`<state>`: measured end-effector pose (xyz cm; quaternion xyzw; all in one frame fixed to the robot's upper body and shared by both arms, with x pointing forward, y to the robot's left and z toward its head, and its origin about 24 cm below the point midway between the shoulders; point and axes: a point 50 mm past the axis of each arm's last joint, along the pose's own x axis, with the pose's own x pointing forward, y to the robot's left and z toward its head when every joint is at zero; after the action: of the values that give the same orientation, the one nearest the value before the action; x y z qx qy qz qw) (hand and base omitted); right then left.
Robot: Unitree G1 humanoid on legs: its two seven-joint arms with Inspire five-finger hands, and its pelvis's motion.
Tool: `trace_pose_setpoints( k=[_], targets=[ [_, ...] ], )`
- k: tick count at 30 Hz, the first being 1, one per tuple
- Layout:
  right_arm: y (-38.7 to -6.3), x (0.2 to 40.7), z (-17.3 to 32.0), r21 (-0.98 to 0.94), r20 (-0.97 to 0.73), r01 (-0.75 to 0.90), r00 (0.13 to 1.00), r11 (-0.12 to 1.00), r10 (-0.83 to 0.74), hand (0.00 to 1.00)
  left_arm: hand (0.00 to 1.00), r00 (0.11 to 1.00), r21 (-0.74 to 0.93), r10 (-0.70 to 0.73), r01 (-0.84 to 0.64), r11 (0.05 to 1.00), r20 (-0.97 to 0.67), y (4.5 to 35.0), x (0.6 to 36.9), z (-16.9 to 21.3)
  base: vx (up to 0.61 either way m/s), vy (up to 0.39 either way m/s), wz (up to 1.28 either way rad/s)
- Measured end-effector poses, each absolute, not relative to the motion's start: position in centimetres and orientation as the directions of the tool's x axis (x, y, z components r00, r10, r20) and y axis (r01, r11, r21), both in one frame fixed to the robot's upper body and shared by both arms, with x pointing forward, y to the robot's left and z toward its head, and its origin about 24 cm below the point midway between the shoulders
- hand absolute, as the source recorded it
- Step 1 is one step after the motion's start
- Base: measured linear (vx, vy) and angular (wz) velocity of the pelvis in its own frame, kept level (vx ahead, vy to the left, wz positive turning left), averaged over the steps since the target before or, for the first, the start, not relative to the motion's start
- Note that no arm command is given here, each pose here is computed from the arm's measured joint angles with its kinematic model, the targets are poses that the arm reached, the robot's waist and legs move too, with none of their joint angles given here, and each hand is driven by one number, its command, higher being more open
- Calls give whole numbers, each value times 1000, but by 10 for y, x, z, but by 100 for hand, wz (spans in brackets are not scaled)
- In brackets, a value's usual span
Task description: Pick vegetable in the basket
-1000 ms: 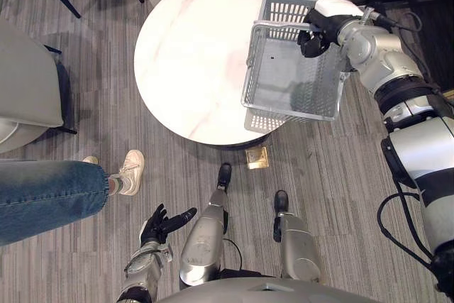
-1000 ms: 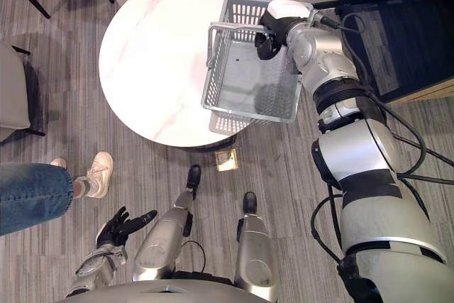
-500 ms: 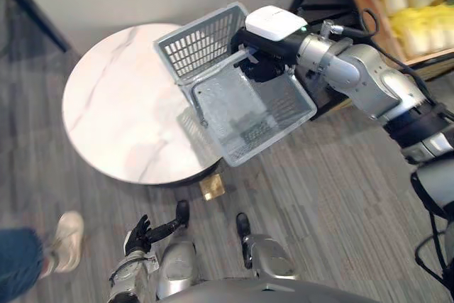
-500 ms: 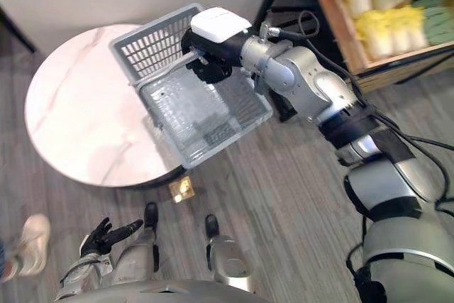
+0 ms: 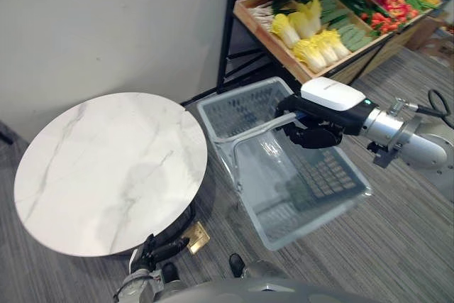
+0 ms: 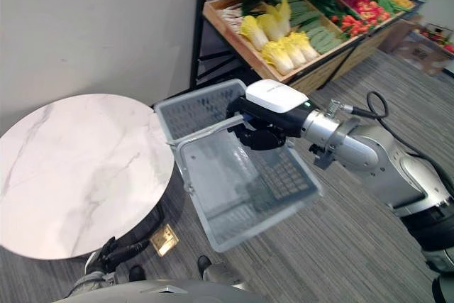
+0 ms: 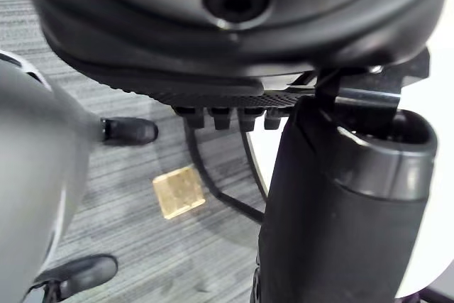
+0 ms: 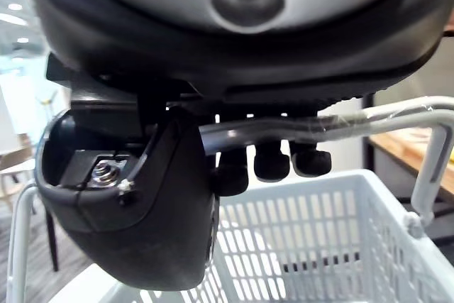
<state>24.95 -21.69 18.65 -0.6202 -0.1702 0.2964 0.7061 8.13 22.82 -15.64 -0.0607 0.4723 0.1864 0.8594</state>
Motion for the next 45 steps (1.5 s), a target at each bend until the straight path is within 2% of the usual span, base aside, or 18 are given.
trace_pose_setpoints(
  k=[8,16,18,23,31,39,45],
  targets=[
    [-244,229,154,-941,-199,-313,822,130,533,0,100,441,96,261,-362,927,-859,229,60,-160,-2,17,-22],
    [-269,200,106,-865,-266,-396,884,310,386,0,100,412,92,241,-350,932,-879,228,48,-162,-2,16,-7],
    [-283,189,83,-816,-320,-425,897,391,306,0,100,406,92,238,-347,934,-882,229,46,-162,0,0,0],
    [-307,161,43,-734,-485,-507,857,452,175,0,100,406,95,220,-306,947,-887,227,43,-162,-5,3,5],
    [-326,126,18,-668,-611,-554,789,496,58,0,100,411,96,202,-264,960,-889,223,44,-163,5,17,5],
    [-319,148,26,-711,-551,-517,831,477,80,0,100,449,101,243,-317,943,-860,230,55,-158,-3,47,-68],
    [-322,140,23,-708,-549,-497,834,502,52,0,100,475,87,262,-359,929,-840,231,65,-156,-37,83,-13]
  ],
)
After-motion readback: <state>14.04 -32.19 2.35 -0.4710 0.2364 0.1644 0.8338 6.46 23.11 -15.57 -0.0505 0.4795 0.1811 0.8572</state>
